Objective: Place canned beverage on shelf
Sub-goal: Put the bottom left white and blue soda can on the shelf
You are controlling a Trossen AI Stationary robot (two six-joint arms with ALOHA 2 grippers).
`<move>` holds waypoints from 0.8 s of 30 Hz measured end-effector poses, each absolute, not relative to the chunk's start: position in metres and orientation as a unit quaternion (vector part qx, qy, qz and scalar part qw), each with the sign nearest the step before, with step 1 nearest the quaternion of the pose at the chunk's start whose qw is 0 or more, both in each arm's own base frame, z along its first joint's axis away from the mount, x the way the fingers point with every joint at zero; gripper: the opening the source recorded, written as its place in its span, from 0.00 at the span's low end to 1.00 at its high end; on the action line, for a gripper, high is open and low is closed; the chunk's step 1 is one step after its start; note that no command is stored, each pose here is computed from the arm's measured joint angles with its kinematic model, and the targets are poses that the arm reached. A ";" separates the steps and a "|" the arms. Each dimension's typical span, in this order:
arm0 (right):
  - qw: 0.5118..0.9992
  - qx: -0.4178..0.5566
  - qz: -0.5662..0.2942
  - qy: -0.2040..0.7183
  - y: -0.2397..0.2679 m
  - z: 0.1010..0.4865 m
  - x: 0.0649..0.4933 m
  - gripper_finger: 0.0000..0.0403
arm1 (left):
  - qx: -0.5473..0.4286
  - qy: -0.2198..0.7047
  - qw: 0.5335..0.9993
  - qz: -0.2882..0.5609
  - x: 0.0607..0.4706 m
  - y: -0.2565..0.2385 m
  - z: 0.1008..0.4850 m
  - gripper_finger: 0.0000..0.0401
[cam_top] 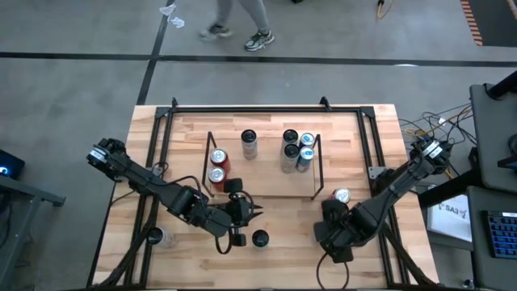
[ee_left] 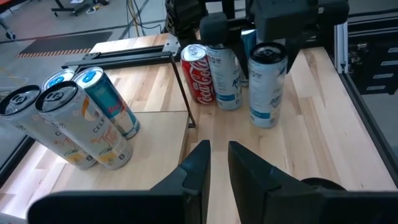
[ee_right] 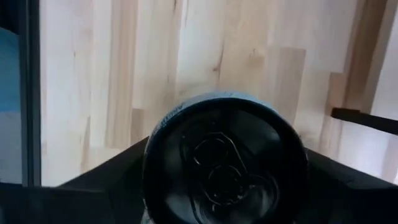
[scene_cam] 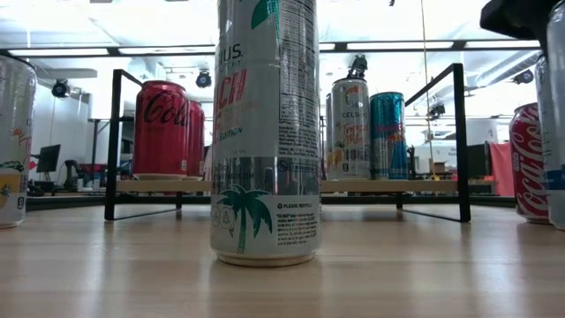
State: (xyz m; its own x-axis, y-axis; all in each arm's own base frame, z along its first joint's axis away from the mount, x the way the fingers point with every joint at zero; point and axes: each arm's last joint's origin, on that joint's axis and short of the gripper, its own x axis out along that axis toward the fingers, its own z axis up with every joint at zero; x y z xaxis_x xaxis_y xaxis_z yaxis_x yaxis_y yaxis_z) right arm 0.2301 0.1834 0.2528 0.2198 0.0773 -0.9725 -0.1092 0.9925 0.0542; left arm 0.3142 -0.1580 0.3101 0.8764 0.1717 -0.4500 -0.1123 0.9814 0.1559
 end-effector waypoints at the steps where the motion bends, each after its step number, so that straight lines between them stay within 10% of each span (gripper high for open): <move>1: 0.781 -0.012 0.058 0.621 0.183 0.254 0.231 0.65 | 0.062 0.237 0.967 0.073 0.314 -0.158 0.310 0.10; 24: 0.870 -0.156 0.000 0.467 0.159 0.369 0.253 0.60 | 0.100 0.208 0.968 0.101 0.317 -0.156 0.316 0.10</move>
